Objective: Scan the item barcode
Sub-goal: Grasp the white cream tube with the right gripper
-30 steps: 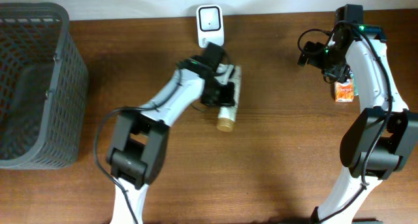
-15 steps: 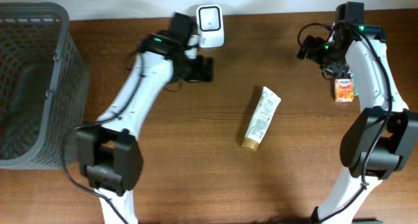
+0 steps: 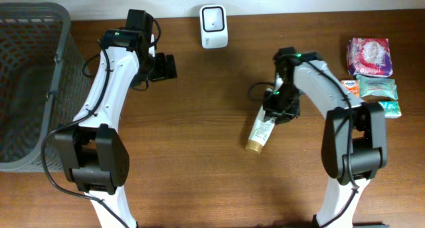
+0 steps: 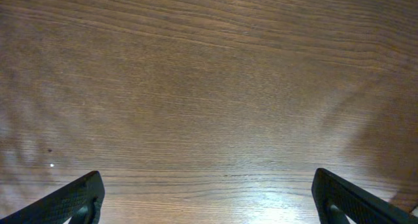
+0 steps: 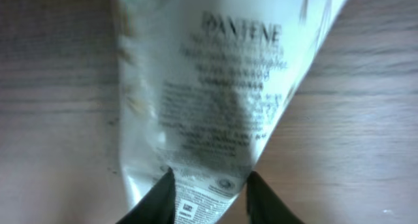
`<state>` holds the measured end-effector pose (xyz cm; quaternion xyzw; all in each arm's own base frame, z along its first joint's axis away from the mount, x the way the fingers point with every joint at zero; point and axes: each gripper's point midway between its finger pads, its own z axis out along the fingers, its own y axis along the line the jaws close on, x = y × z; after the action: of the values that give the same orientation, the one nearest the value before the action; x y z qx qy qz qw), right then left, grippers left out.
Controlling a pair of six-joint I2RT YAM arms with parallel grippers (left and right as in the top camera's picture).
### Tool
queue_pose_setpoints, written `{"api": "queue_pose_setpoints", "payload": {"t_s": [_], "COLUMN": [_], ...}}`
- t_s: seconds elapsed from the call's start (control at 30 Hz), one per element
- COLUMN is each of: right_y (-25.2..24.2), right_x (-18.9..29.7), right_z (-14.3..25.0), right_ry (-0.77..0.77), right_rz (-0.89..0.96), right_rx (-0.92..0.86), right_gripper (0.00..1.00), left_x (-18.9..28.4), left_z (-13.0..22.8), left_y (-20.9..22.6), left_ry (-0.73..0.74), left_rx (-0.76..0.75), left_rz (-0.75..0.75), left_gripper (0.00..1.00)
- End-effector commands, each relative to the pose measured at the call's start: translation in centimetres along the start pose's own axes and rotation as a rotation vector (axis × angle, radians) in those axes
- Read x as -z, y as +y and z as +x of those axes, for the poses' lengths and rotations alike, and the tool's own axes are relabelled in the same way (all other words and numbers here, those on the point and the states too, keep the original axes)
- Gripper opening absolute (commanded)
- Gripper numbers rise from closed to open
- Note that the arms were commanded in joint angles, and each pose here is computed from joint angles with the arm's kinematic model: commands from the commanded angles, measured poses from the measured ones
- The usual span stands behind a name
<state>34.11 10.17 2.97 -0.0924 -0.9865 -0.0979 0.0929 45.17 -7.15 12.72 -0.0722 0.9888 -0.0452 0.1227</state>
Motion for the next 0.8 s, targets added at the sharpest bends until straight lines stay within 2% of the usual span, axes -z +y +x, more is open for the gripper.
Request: {"api": "queue_pose_setpoints", "payload": {"t_s": [0.0,0.17,0.23,0.3,0.37,0.43,0.53,0.63,0.67,0.7,0.77], "right_y": [1.8,6.5,8.3,9.0,7.9,6.5,5.0,5.5,6.7,8.3,10.1], "right_x": [-2.1,-4.5,-4.0,-1.0,3.7,5.2,2.8,-0.7,-1.8,-2.6,-3.0], "right_z": [0.3,-1.1,-1.8,-3.4,-5.0,-5.5,-4.3,-3.6,-3.3,-2.9,-2.4], "right_ry": [-0.037,-0.141,-0.189,-0.227,-0.247,-0.231,-0.168,-0.156,-0.156,-0.158,-0.155], "right_rz": [0.01,-0.045,-0.066,-0.086,-0.091,-0.127,-0.102,-0.132,-0.191,-0.279,-0.405], "right_rx": [0.041,0.164,0.191,0.178,0.159,0.181,0.151,0.125,0.163,0.215,0.286], "right_gripper": [0.22,0.23,0.29,0.36,0.53,0.89,0.99,0.97,0.83,0.77,0.77], "left_x": [0.6,0.6,0.6,0.6,0.6,0.6,0.6,0.6,0.6,0.6,0.6], "left_z": [-0.2,-0.2,-0.1,0.4,0.5,0.6,0.6,0.5,0.6,0.6,0.6], "left_y": [0.5,0.5,0.5,0.6,1.2,1.3,1.3,1.3,1.3,1.3,1.3], "left_ry": [-0.016,-0.015,-0.012,0.007,0.012,0.014,0.013,0.01,0.013,0.014,0.014], "left_rx": [-0.004,-0.004,-0.004,-0.004,-0.004,-0.003,-0.003,-0.003,-0.003,-0.003,-0.003], "left_rz": [-0.015,-0.015,-0.016,-0.022,-0.052,-0.059,-0.059,-0.057,-0.058,-0.058,-0.059], "left_gripper": [0.99,0.99,0.99,0.99,0.99,0.99,0.99,0.99,0.99,0.99,0.99]}}
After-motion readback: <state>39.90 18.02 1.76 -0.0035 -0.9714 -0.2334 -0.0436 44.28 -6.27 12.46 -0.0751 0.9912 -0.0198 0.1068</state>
